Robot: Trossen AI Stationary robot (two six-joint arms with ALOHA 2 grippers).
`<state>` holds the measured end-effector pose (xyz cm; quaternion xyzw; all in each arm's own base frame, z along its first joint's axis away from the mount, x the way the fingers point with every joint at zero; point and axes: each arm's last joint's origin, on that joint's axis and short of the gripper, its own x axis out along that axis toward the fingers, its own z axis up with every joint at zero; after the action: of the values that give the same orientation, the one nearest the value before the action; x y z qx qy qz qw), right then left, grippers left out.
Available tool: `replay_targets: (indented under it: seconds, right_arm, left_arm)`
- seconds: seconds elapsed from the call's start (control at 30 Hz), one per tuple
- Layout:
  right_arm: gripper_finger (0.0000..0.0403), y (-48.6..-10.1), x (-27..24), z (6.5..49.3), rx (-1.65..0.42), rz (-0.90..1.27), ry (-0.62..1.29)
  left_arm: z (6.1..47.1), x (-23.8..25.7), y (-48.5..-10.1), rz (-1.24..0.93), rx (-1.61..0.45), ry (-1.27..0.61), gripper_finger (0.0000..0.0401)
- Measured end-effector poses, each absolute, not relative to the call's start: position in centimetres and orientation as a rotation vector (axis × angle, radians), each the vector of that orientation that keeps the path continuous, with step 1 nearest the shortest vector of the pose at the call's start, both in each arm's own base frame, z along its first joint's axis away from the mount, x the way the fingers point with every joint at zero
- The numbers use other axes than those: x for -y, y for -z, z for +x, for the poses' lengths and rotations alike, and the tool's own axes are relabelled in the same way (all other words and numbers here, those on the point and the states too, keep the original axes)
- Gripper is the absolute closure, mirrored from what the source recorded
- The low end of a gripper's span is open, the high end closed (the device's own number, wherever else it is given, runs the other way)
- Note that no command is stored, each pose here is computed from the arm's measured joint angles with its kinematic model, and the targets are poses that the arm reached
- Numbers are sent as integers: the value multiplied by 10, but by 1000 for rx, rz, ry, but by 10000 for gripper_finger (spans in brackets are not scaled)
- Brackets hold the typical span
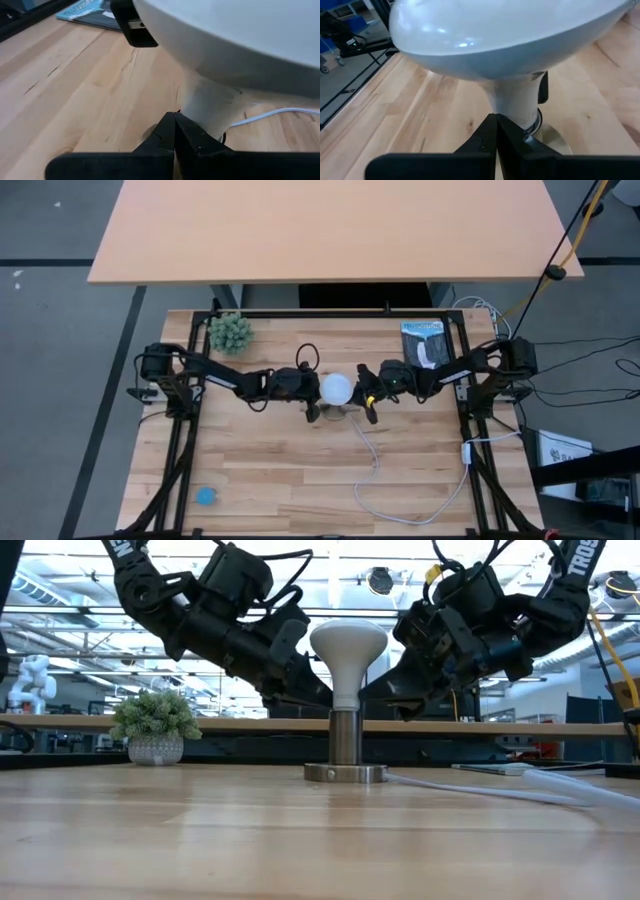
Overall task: Screw lightbulb
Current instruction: Remove the lightbulb from the lamp
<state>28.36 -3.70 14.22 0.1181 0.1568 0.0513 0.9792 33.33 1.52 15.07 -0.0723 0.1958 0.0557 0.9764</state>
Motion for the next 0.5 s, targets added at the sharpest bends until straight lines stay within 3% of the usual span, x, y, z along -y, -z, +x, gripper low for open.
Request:
replay_targets:
  seconds: [0.3, 0.5]
  right_arm:
    - [403, -141, 43, 282, -324, 244, -74]
    - [403, -139, 57, 280, -336, 252, 86]
  left_arm:
    - [333, -6, -150, -185, -403, -101, 401]
    - [329, 9, -157, -223, -432, 1, 401]
